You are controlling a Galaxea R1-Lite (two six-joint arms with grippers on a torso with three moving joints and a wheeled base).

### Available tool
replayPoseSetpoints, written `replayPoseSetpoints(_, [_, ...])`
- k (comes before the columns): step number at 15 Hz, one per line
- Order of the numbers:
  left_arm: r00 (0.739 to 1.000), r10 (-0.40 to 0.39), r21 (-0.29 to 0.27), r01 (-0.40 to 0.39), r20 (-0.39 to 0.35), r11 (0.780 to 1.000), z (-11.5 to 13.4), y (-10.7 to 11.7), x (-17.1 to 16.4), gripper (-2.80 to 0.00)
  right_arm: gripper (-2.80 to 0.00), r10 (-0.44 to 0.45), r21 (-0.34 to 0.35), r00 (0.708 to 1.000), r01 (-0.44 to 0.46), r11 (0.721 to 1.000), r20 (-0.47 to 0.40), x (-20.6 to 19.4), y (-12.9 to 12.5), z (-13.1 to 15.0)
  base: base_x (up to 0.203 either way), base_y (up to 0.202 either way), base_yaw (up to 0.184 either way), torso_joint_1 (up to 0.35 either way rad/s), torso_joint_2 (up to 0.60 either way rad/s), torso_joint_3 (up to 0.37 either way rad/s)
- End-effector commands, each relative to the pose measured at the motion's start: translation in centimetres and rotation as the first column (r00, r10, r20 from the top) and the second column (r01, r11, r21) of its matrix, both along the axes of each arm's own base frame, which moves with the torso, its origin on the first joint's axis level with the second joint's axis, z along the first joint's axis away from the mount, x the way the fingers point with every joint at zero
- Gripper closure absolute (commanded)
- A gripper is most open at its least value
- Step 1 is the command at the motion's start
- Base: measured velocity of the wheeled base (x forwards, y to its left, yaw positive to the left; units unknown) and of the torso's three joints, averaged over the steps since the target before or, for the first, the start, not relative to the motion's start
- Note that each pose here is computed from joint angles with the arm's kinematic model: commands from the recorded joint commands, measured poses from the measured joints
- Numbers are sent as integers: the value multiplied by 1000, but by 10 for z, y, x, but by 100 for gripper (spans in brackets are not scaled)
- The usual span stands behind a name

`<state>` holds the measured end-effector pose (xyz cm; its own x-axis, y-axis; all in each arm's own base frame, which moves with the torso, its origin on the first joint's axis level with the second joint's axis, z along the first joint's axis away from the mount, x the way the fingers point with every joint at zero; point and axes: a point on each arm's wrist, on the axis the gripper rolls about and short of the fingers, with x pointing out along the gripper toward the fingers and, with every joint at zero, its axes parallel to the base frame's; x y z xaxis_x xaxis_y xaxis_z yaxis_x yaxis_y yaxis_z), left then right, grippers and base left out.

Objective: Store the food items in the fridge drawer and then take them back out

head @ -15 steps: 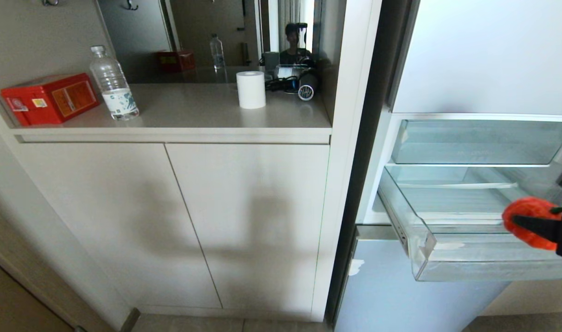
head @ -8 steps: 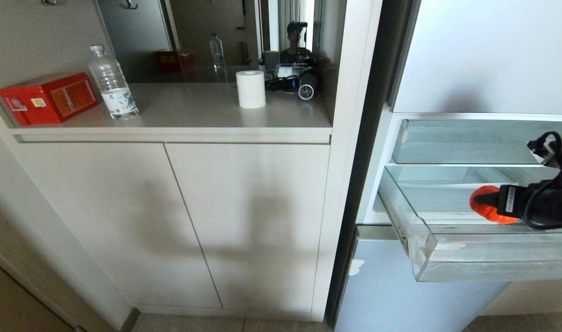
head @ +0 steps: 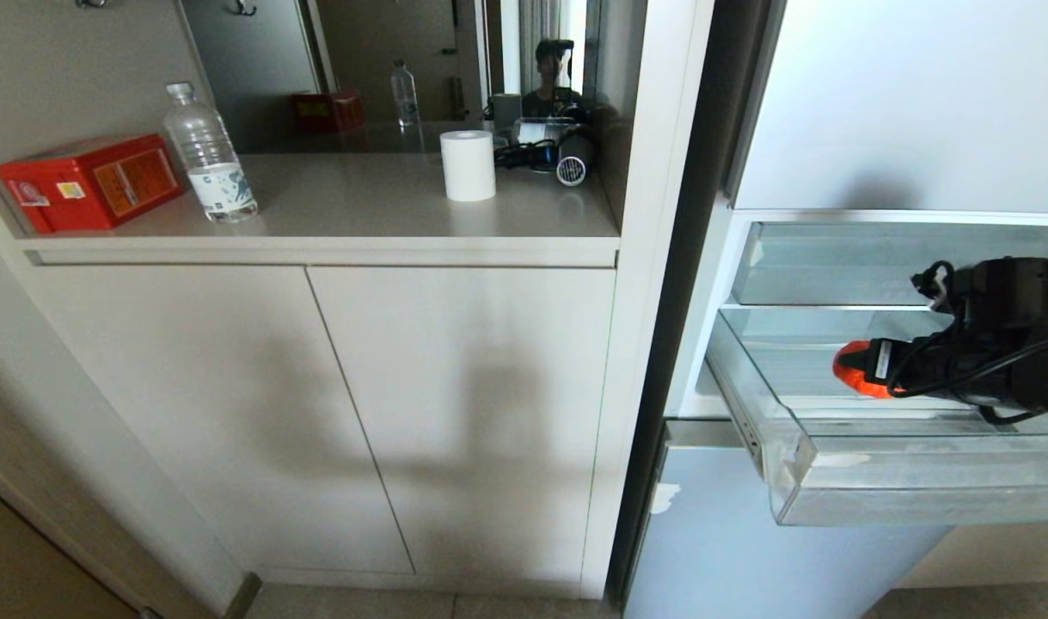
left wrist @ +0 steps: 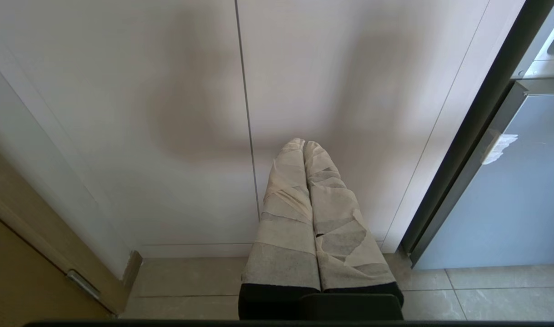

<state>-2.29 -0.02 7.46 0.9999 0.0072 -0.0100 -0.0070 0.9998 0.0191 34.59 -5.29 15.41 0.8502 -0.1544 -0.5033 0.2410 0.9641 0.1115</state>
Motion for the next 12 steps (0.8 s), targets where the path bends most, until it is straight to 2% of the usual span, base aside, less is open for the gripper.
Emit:
replayPoseSetpoints(1, [1000, 0, 0, 0, -2, 1000, 0, 0, 0, 0, 0, 0, 3, 1000, 0, 1000, -19, 14, -2, -14, 0, 0, 0, 0, 0, 0])
replayPoseSetpoints(12, [1000, 0, 0, 0, -2, 1000, 0, 0, 0, 0, 0, -8, -4, 997, 8, 1000, -77, 33, -9, -41, 0, 0, 0, 0, 0, 0])
